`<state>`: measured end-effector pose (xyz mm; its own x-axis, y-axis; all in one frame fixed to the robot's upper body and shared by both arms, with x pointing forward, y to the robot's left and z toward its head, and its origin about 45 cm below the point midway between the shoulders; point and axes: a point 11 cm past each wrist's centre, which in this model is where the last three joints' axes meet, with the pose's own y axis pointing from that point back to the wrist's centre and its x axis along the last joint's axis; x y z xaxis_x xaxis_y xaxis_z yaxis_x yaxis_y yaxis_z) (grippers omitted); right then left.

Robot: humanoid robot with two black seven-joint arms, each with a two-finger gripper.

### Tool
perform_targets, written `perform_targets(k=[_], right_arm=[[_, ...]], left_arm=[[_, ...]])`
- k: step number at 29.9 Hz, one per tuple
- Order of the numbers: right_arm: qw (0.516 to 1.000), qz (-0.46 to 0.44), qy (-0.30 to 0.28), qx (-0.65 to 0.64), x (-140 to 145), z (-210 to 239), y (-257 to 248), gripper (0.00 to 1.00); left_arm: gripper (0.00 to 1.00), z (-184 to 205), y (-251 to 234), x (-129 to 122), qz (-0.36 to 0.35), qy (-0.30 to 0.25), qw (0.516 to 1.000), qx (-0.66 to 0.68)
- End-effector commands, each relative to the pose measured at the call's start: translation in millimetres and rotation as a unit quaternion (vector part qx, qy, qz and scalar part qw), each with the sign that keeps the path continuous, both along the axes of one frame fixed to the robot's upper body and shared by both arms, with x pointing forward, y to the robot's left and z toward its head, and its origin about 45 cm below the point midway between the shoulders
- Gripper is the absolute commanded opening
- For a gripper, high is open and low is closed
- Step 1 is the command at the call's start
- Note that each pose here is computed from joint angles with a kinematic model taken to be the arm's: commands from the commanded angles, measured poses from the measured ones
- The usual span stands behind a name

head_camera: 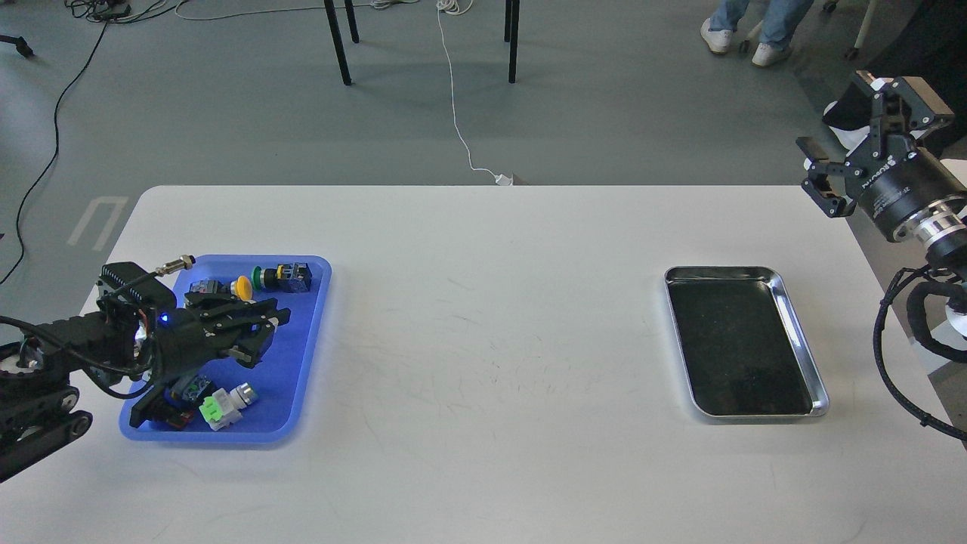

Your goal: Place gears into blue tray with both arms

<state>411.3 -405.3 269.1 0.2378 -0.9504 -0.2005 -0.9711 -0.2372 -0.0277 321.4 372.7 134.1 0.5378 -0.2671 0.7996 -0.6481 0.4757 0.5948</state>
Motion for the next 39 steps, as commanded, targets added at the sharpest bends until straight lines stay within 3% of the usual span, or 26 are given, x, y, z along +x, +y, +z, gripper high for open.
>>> perform_targets(k=[1,6,10,13,16,19,23,26,30,35,39], right_arm=[[1.000,0.000,-0.001,0.000,0.7,1.2,0.4,0.95],[1.000,0.000,-0.001,0.000,0.3,0.6,0.2,0.95],[1.000,-0.001,-0.001,0.000,0.4,0.5,-0.3,0.95],[1.000,-0.001,0.000,0.000,0.0,-0.2,-0.5,0.95],[1.000,0.000,0.000,-0.001,0.0,-0.2,-0.4,0.95],[1.000,0.000,-0.001,-0.001,0.5,0.9,-0.4,0.95],[1.000,-0.006,-0.013,-0.005,6.7,11.5,-2.6,0.98],[0.999,-0.008,-0.033,0.001,14.4,28.1,-0.4,0.98],[0.998,-0.028,-0.061,0.016,22.1,49.1,-3.9,0.98],[0.995,-0.063,-0.078,0.031,30.5,64.7,-18.4,0.99],[0.989,-0.080,-0.079,0.090,40.0,58.1,-12.9,0.99]], left_arm=[[0.18,-9.5,8.7,-2.7,0.011,0.010,1.000,0.011],[0.23,-15.1,4.9,-6.2,0.005,0.017,1.000,0.012],[0.41,-14.7,4.9,-5.3,0.009,0.015,1.000,0.010],[0.70,-14.7,5.9,-5.0,0.012,0.015,1.000,0.009],[0.76,-12.3,5.9,-3.1,0.012,0.013,1.000,0.007],[0.80,-2.3,5.5,6.3,0.023,0.000,1.000,-0.007],[0.88,46.8,1.4,47.5,0.110,-0.042,0.985,-0.126],[0.96,87.0,-1.9,75.5,0.187,-0.050,0.945,-0.264],[0.98,132.4,-18.5,108.5,0.266,-0.005,0.834,-0.484],[0.98,162.7,-24.3,131.7,0.298,0.043,0.697,-0.651],[0.98,161.4,-35.9,149.8,0.310,0.051,0.628,-0.712]])
